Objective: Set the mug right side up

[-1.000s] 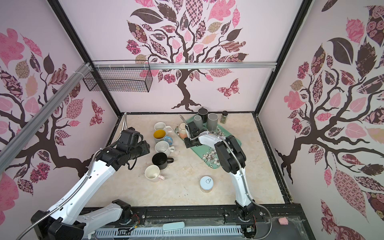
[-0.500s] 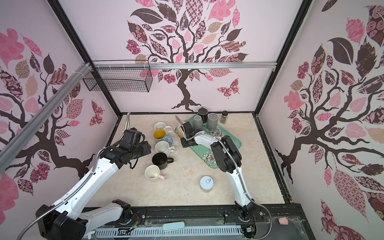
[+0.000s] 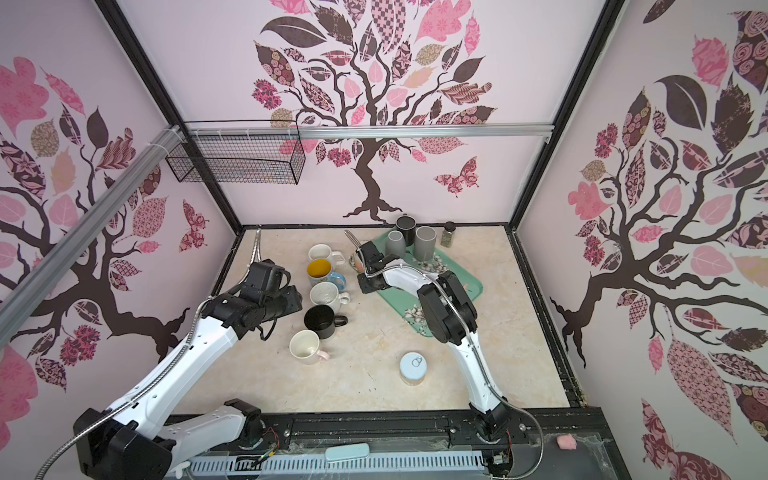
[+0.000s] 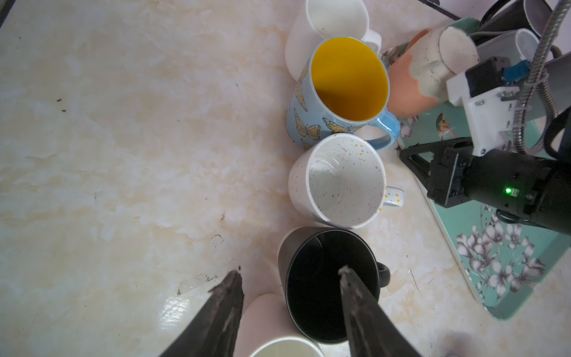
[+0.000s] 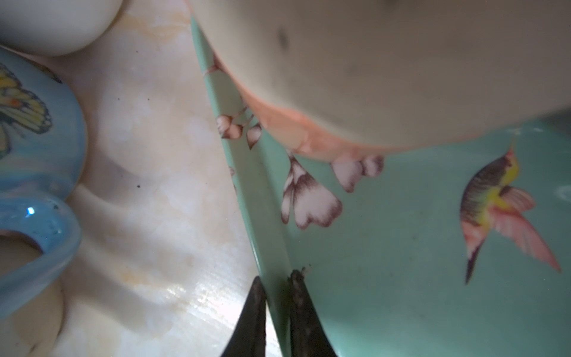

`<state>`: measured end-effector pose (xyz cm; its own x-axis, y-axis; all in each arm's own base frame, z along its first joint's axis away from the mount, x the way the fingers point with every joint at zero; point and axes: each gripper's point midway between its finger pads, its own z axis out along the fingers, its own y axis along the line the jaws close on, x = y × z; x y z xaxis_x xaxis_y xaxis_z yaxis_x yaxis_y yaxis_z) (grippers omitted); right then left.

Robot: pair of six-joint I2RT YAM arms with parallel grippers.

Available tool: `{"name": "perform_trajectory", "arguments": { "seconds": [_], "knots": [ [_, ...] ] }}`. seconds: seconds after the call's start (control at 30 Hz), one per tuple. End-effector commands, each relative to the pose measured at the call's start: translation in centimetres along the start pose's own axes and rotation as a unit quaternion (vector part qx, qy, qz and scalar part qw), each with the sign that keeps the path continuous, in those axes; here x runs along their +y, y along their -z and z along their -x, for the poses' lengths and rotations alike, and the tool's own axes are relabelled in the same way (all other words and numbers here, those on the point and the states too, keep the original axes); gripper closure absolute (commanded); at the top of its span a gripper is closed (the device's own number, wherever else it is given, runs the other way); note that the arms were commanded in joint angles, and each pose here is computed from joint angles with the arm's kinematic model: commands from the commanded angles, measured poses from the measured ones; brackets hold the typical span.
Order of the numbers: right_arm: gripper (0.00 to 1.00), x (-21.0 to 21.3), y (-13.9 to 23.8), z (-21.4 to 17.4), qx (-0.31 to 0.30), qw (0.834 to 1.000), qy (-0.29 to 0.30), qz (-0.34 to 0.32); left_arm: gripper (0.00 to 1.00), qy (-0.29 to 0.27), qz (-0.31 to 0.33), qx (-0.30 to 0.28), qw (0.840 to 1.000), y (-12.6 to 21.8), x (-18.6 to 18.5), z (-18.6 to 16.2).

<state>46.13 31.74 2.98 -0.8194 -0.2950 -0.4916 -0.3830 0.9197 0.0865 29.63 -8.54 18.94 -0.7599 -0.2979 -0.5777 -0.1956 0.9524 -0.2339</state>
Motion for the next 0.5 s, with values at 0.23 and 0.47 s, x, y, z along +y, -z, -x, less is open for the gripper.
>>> {"name": "perform_trajectory", "arguments": {
  "seconds": [0.23, 0.47],
  "knots": [
    [1.0, -9.0, -3.4, -1.4, 0.014, 0.99, -0.091, -0.105, 0.45, -0.001, -0.001, -0.001, 1.0, -0.3, 0.5, -0.6],
    [1.0, -10.0, -3.0, -1.9, 0.015, 0.989, -0.097, -0.108, 0.45, -0.002, -0.023, 0.011, 1.0, -1.0, -0.7, -0.5]
  ]
}}
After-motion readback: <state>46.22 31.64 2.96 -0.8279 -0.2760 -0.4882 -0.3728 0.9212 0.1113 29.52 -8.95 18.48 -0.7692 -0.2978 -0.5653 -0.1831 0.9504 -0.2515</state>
